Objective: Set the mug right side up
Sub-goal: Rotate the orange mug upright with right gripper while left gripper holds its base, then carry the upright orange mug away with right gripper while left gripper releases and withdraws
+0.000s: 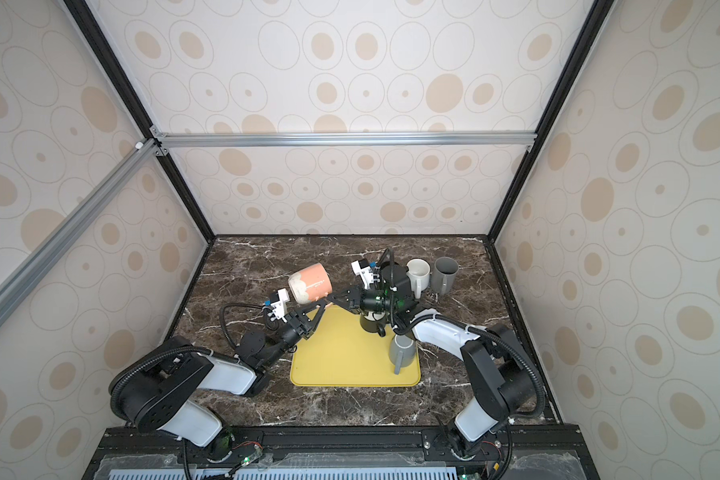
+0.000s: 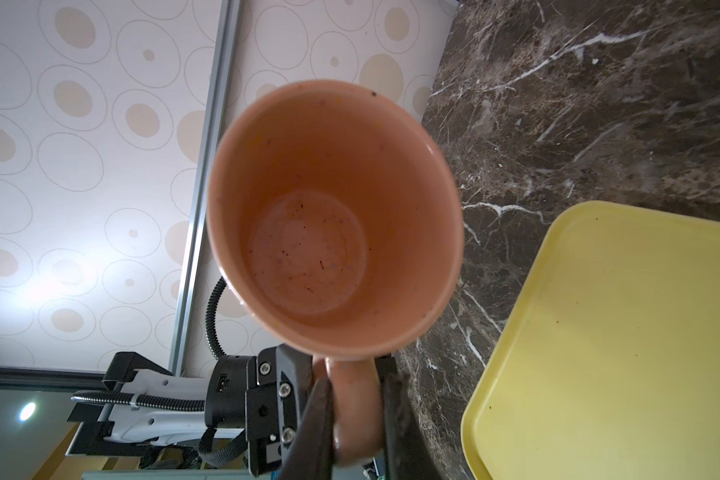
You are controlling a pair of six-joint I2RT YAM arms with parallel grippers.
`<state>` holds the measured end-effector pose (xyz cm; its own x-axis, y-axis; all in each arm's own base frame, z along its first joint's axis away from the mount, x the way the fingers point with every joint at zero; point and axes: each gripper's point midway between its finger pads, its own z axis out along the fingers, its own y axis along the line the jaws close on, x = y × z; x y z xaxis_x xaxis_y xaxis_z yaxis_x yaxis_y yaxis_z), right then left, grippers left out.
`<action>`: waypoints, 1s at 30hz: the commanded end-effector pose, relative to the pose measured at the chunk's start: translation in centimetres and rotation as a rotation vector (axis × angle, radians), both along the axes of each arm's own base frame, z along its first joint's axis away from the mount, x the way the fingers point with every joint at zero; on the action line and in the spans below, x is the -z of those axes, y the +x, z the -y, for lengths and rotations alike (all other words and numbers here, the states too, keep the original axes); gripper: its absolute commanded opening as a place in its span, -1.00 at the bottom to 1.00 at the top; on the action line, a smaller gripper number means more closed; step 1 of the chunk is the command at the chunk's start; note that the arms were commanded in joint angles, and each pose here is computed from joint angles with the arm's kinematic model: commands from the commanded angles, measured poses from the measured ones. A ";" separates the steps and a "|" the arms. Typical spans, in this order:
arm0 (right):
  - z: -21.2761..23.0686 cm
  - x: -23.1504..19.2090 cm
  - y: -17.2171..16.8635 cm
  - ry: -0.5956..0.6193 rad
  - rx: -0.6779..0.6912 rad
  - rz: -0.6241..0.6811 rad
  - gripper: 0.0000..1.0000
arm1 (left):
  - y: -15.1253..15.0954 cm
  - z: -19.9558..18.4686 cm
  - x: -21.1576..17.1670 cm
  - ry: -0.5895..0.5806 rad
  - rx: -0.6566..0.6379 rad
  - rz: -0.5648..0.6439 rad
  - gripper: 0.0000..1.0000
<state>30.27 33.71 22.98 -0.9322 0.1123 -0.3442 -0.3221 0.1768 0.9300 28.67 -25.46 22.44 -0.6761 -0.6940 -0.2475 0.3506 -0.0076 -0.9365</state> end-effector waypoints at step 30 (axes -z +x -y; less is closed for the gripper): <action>-1.0 -6.2 -2.0 0.054 -0.008 0.137 -1.00 | -3.8 -1.7 -5.7 -0.098 0.028 0.259 1.00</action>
